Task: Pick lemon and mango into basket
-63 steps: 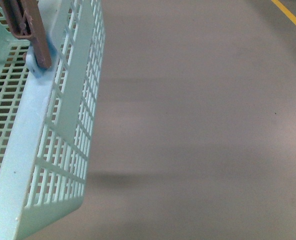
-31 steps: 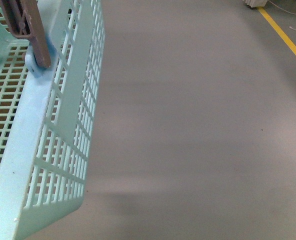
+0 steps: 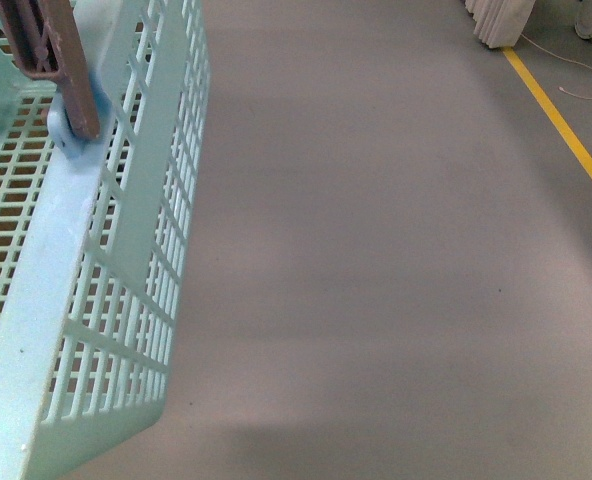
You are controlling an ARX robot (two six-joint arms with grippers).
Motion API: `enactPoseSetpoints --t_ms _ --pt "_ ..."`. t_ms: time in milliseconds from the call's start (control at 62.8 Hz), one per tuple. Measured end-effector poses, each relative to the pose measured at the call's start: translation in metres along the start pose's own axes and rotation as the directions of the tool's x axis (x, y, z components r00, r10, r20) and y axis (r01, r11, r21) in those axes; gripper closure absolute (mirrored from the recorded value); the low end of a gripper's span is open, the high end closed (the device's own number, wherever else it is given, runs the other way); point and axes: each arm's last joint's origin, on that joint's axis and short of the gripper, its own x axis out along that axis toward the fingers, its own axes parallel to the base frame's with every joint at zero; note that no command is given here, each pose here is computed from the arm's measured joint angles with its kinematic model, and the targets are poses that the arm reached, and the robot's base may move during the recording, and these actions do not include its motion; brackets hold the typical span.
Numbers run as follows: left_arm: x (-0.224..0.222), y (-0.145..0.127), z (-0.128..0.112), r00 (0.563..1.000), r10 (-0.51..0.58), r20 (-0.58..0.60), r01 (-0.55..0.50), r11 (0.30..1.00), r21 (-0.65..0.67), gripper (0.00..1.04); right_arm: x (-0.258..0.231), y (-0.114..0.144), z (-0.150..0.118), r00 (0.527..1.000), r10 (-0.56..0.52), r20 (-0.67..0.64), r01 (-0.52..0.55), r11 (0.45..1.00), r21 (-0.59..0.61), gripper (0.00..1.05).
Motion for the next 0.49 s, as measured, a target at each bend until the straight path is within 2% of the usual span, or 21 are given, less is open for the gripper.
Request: enactPoseSetpoints --t_ms 493 --pt "0.0000 0.0001 0.0000 1.000 0.000 0.000 0.000 1.000 0.000 0.87 0.0000 0.0000 0.0000 1.000 0.000 0.000 0.000 1.000 0.000 0.09"
